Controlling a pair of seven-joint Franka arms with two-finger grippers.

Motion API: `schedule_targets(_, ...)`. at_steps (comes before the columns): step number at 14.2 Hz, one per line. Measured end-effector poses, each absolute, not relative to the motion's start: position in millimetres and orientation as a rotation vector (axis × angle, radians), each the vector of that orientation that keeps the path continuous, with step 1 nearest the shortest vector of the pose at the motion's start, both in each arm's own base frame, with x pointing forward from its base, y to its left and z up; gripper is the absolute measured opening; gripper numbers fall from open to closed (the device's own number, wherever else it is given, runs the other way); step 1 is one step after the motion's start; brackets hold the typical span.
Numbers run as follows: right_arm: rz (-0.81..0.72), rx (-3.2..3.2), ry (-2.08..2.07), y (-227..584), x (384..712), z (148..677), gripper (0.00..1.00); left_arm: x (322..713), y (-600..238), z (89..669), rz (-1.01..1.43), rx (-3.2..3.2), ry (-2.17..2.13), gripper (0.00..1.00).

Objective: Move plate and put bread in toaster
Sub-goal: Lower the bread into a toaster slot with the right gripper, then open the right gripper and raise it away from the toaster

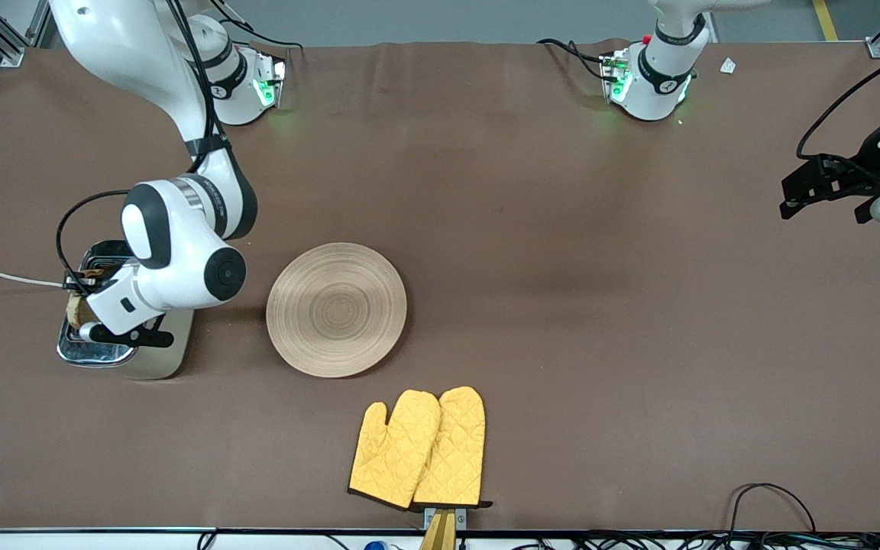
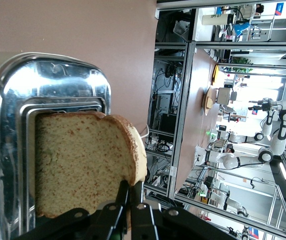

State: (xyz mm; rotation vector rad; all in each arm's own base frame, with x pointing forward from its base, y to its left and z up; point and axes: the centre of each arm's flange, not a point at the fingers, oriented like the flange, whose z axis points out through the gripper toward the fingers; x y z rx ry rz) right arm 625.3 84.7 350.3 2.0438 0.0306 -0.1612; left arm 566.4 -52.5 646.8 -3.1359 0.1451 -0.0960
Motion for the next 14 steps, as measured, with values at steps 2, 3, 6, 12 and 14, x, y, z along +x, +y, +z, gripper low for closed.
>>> schedule_targets(2, -0.207, 2.137, -0.031, 74.0, 627.1, 327.9, 0.13, 566.3, -52.7, 646.8, -0.096, -3.136, 0.141, 1.00)
schedule_targets(3, -0.231, 2.215, -0.083, 65.9, 629.8, 323.3, 0.24, 566.3, -52.9, 646.8, -0.096, -3.137, 0.132, 1.00)
schedule_targets(6, -0.254, 2.437, -0.276, 65.4, 646.0, 366.1, 0.55, 566.2, -53.3, 646.6, -0.093, -3.138, 0.103, 1.00)
schedule_targets(12, -0.204, 2.799, -0.486, 62.6, 635.3, 535.1, 1.00, 566.3, -53.4, 646.6, -0.093, -3.139, 0.098, 1.00)
schedule_targets(14, -0.185, 2.943, -0.545, 16.2, 623.1, 575.7, 1.00, 566.4, -53.4, 646.6, -0.093, -3.139, 0.098, 1.00)
